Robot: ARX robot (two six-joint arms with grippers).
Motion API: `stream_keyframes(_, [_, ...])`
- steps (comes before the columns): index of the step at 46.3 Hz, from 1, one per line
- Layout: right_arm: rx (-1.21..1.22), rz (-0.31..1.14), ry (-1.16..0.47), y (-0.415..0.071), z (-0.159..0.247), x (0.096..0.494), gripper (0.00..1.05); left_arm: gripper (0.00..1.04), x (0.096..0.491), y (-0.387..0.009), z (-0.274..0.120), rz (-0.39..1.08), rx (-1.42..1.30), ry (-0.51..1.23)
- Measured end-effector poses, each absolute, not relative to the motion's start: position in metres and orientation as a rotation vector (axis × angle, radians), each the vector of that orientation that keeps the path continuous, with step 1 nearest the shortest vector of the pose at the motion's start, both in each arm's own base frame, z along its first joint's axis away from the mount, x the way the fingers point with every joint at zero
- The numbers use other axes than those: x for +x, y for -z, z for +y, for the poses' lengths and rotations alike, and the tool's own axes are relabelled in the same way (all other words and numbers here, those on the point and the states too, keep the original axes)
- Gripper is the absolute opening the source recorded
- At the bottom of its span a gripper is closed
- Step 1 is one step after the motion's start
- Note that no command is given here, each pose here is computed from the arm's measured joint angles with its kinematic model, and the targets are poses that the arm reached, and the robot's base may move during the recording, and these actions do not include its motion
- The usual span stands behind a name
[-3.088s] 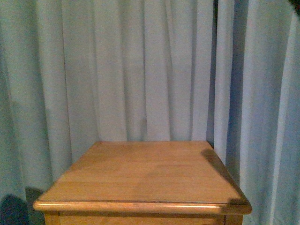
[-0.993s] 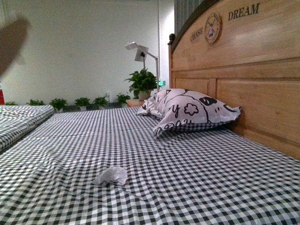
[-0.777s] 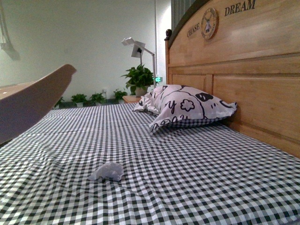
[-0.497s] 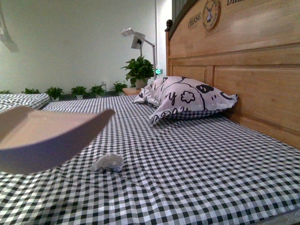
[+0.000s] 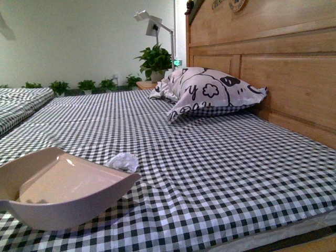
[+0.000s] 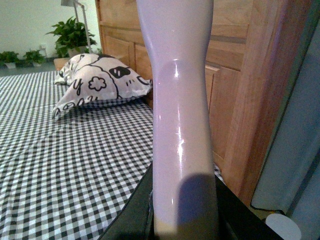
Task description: Clean up trash
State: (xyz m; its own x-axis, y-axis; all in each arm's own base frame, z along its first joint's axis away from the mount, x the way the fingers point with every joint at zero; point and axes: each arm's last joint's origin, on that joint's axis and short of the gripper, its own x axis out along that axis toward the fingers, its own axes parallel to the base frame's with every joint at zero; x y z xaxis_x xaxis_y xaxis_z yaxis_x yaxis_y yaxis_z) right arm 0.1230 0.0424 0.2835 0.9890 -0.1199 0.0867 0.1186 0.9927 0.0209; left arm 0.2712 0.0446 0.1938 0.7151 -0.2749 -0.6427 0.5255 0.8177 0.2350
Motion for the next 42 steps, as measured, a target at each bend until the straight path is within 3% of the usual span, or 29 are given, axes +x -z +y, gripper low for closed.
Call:
stream_keyframes(24, [0.016, -0.081, 0.117, -0.283, 0.043, 0.123, 0.19, 0.26, 0.287, -0.166, 0.057, 0.721, 0.436, 0.479])
stream_keyframes(28, [-0.047, 0.121, 0.060, -0.288, 0.048, 0.131, 0.19, 0.26, 0.287, -0.166, 0.057, 0.722, 0.437, 0.478])
stream_keyframes(31, [-0.087, 0.252, -0.031, -0.296, 0.060, 0.151, 0.19, 0.26, 0.287, -0.166, 0.057, 0.722, 0.437, 0.478])
stream_keyframes(42, [-0.139, 0.279, -0.189, -0.327, 0.107, 0.235, 0.19, 0.26, 0.287, -0.166, 0.057, 0.722, 0.436, 0.479])
